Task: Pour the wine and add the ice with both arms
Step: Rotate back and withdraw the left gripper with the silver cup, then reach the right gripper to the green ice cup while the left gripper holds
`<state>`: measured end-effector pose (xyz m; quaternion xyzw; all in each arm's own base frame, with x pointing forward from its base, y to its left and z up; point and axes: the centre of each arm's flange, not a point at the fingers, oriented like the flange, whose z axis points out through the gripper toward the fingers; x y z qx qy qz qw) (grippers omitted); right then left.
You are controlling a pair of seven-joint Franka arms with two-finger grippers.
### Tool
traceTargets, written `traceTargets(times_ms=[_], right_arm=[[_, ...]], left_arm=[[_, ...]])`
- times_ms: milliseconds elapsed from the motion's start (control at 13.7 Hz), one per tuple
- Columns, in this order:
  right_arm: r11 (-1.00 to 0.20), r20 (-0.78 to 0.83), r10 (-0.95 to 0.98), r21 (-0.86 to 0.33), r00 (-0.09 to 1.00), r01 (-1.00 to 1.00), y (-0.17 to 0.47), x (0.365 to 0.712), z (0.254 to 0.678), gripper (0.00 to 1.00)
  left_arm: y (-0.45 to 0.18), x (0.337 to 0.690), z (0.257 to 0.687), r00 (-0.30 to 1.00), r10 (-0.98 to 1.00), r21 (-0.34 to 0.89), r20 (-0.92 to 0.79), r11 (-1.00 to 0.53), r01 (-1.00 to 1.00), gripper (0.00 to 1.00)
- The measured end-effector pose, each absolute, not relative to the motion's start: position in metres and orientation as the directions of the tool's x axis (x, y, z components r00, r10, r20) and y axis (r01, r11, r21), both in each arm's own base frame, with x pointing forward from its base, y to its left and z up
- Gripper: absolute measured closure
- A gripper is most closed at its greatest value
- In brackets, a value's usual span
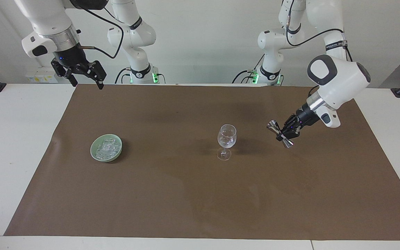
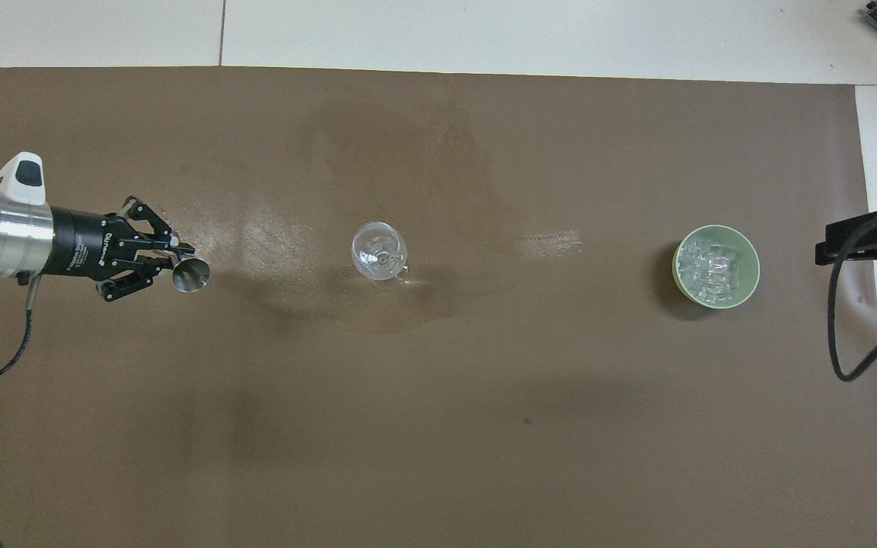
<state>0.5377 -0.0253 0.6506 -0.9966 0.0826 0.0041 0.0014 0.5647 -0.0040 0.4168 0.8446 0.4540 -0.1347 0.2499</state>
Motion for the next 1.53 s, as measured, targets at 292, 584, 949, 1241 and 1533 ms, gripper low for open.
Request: traceTargets(times_ms=[292, 584, 949, 1241, 1533], right_arm=[[-0.993, 0.034, -0.117, -0.007, 0.993, -0.116, -0.027, 0.544, 0.632, 0.00], [-0.999, 0.065, -0.053, -0.007, 0.996, -0.052, -0.031, 0.550, 0.594, 0.00], [-0.999, 0.111, 0.050, 0.004, 0.993, 0.050, -0.033, 0.553, 0.515, 0.00], [-0.995, 0.101, 0.096, 0.020, 0.990, 0.094, -0.041, 0.554, 0.449, 0.00], [-0.994, 0.118, 0.108, 0.036, 0.987, 0.104, -0.048, 0.561, 0.406, 0.00]], left_arm=[[0.077, 0.555, 0.355, 0.502, 0.639, 0.274, -0.582, -0.428, 0.862, 0.78], [0.114, 0.552, 0.323, 0.413, 0.574, 0.240, -0.707, -0.356, 0.903, 0.78], [0.118, 0.553, 0.323, 0.330, 0.452, 0.243, -0.829, -0.240, 0.940, 0.78], [0.123, 0.551, 0.284, 0.208, 0.304, 0.186, -0.930, -0.101, 0.977, 0.78], [0.130, 0.552, 0.269, 0.062, 0.250, 0.066, -0.966, 0.006, 0.998, 0.78]])
